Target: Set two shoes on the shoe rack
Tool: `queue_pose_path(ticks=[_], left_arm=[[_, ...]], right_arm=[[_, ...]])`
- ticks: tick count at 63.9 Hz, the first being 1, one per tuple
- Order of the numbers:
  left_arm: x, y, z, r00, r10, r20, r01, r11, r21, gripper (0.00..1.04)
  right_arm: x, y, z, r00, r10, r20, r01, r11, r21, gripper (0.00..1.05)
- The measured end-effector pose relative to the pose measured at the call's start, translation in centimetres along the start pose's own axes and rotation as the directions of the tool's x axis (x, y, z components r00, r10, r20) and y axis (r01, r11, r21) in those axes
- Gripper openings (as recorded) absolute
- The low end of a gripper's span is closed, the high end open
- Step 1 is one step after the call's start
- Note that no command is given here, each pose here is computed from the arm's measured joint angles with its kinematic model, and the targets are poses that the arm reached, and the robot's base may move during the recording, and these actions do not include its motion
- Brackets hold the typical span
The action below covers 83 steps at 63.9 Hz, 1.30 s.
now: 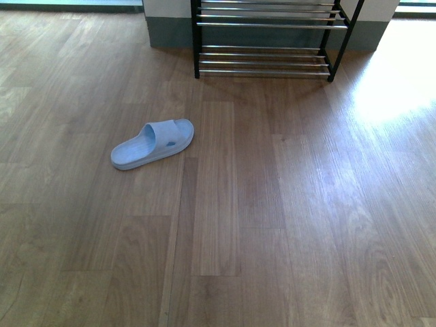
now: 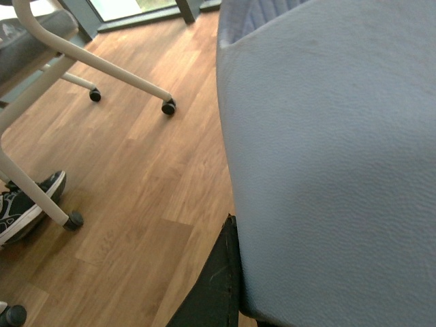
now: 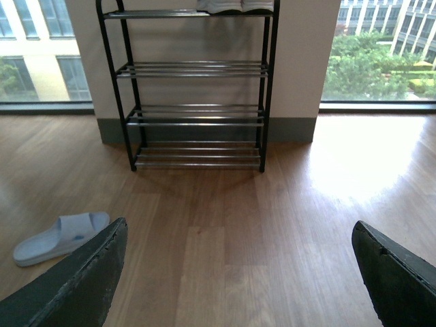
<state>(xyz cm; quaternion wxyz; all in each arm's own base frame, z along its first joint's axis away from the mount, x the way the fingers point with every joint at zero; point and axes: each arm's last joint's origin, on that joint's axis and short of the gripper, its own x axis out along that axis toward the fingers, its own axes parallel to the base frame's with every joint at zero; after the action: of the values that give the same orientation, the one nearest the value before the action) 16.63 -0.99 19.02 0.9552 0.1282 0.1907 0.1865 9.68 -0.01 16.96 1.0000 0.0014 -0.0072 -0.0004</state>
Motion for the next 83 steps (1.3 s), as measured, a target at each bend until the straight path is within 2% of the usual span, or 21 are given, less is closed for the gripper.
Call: queue_pose_path(ticks=[83], left_arm=[[0.01,-0.09,-0.24,1.0,-0.005,-0.007,0.005,1.0,0.011,0.02]], right_arm=[[0.0,0.0,0.0,1.0,0.0,0.0,0.0,1.0,0.0,0.96]])
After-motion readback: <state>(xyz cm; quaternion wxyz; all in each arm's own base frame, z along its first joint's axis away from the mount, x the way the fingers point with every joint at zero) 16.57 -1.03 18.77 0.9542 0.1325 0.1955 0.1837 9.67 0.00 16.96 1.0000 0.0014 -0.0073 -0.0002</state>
